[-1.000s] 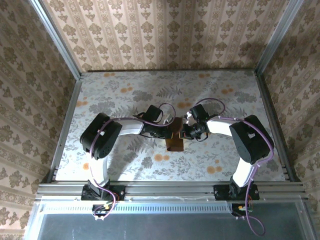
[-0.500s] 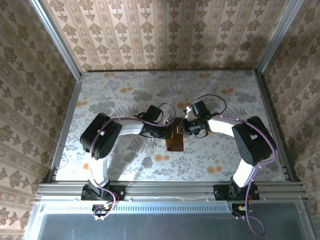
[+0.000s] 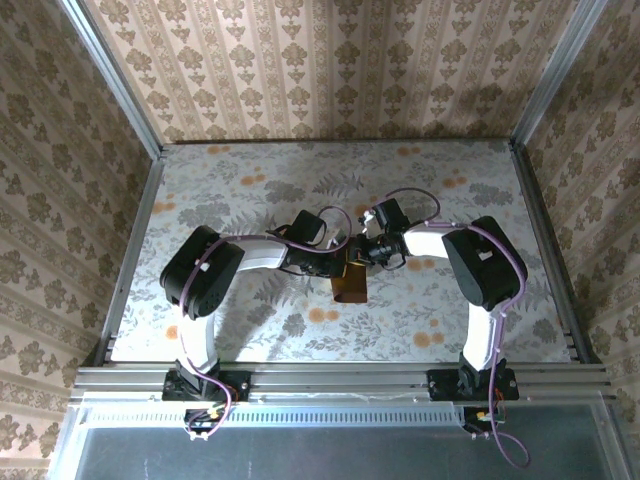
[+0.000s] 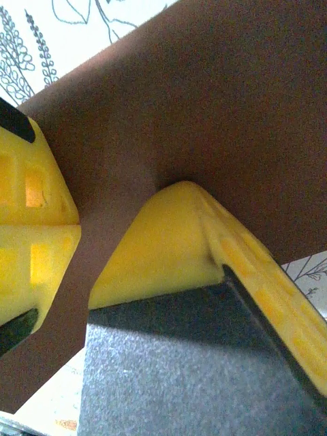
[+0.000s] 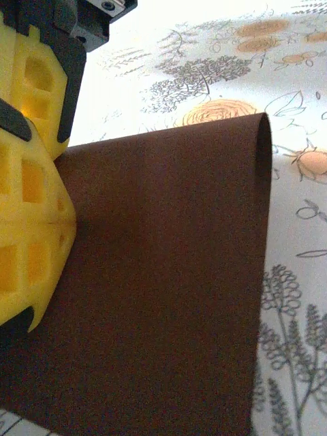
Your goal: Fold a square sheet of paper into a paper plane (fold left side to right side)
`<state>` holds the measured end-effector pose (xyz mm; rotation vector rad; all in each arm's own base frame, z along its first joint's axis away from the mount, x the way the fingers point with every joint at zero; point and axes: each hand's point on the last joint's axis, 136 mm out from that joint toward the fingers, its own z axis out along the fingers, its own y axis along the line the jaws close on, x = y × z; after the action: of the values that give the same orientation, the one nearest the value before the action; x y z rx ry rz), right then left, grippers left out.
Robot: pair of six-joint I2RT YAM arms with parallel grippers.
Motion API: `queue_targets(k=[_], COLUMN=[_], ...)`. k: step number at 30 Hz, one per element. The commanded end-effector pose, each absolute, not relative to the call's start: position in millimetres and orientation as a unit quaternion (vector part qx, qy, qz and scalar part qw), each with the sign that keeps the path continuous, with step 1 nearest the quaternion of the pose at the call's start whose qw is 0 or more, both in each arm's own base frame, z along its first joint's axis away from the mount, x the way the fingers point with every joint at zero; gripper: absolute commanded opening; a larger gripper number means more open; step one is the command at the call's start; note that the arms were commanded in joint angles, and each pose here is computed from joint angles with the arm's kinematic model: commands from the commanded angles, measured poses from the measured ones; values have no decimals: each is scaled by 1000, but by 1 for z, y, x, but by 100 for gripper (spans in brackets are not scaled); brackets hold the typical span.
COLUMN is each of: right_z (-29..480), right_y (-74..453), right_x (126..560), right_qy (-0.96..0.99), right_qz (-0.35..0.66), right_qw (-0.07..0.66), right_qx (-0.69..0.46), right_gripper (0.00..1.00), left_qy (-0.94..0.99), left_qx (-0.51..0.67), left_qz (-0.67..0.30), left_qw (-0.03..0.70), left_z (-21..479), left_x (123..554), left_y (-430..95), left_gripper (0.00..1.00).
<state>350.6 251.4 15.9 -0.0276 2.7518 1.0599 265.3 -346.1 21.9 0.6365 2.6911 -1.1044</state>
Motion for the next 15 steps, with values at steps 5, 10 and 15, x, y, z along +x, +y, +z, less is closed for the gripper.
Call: queue_targets(k=[5,10,15], right_z=[-31,-46,-51], right_y=[217,203,197], right_x=[324,315,314], right_qy=[967,975,978], right_qz=[254,219,208], right_qw=[33,17,13], right_qx=[10,19,23], right_gripper=[0,0,0], left_qy=[917,919,918], left_qx=[212,209,209], left_qz=[-336,-334,-338], left_qw=[19,3,-14], left_z=[-1,0,2], left_x=[231,217,202], left_y=[-324,-315,-308], left_gripper=[1,1,1])
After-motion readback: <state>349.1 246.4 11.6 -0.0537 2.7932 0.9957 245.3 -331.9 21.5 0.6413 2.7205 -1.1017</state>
